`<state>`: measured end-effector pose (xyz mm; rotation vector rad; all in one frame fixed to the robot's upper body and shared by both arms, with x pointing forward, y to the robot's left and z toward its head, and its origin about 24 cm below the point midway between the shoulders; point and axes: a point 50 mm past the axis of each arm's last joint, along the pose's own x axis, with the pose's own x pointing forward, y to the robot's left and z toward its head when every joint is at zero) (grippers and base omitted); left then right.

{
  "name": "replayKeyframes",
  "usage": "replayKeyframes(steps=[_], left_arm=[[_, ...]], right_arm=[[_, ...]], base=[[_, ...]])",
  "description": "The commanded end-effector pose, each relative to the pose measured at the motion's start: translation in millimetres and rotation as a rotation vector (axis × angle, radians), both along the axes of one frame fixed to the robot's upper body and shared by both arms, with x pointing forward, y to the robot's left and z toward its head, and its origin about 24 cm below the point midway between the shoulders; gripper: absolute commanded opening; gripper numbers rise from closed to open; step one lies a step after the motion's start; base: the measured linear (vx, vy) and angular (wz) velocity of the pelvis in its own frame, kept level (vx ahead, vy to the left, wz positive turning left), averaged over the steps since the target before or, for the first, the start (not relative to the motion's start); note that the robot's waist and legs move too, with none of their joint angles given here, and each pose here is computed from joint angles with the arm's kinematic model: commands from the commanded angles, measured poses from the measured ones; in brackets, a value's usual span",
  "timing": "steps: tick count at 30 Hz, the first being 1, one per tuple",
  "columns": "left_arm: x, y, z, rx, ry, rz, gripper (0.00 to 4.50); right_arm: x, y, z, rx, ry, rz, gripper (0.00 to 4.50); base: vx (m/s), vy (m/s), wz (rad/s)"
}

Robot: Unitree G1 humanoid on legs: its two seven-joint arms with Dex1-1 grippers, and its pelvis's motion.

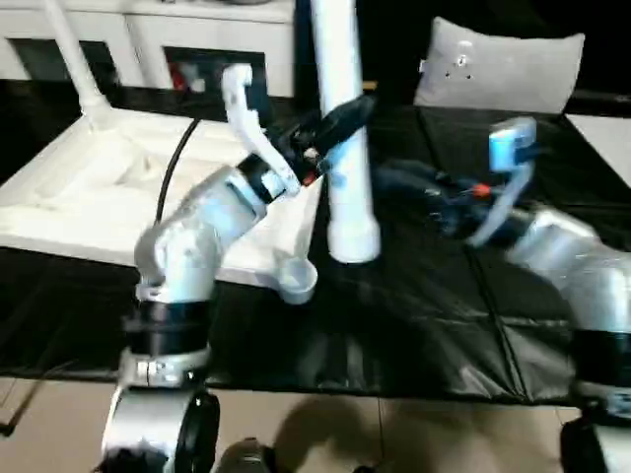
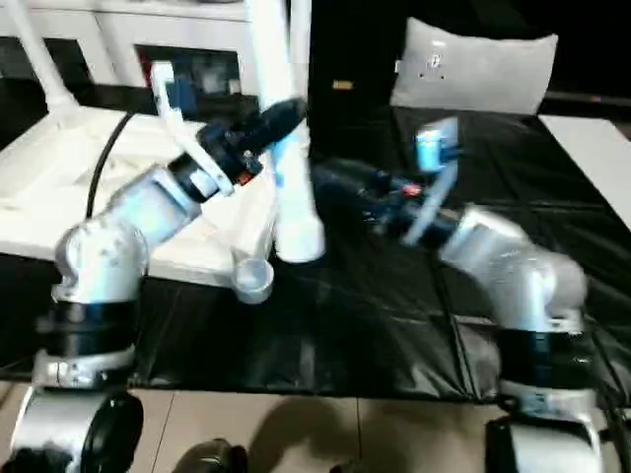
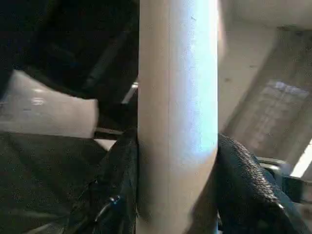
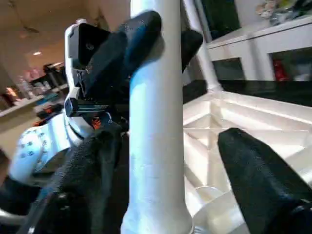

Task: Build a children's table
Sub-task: Pick table leg

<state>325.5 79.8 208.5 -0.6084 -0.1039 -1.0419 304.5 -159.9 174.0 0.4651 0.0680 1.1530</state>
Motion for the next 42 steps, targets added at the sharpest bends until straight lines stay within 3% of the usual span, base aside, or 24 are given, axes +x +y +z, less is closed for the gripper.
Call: replayKeyframes(steps=[1, 7, 16, 21, 24, 42], left_arm=[[-9.3, -3.0, 14.4, -0.036, -0.049, -0.146, 1.84], [-15.3, -6.6, 19.8, 0.042, -0.113, -0.241, 1.84], [-22.4, -17.0, 17.0, 0.130, -0.188, -0.330, 1.84], [-24.4, -20.4, 18.4, 0.132, -0.214, -0.345, 1.84], [-27.5, -23.7, 20.5, 0.141, -0.284, -0.345, 1.84], [-26.7, -25.8, 22.7, 0.163, -0.325, -0.320, 1.84]], right_arm=[[-3.0, -4.0, 11.3, -0.005, -0.031, 0.036, 3.98], [-5.9, 0.4, 11.7, -0.129, -0.078, 0.087, 4.47], [-11.1, 14.5, 0.2, -0.252, -0.109, 0.198, 4.50], [-10.2, 18.7, -1.2, -0.238, -0.106, 0.217, 4.50], [-9.5, 22.6, -1.9, -0.209, -0.094, 0.235, 4.16], [-9.2, 25.0, -6.9, -0.174, -0.049, 0.263, 2.62]], base=[[0.000, 0.000, 0.00], [0.000, 0.000, 0.00], [0.000, 0.000, 0.00], [0.000, 0.000, 0.00], [0.000, 0.000, 0.00], [0.000, 0.000, 0.00]])
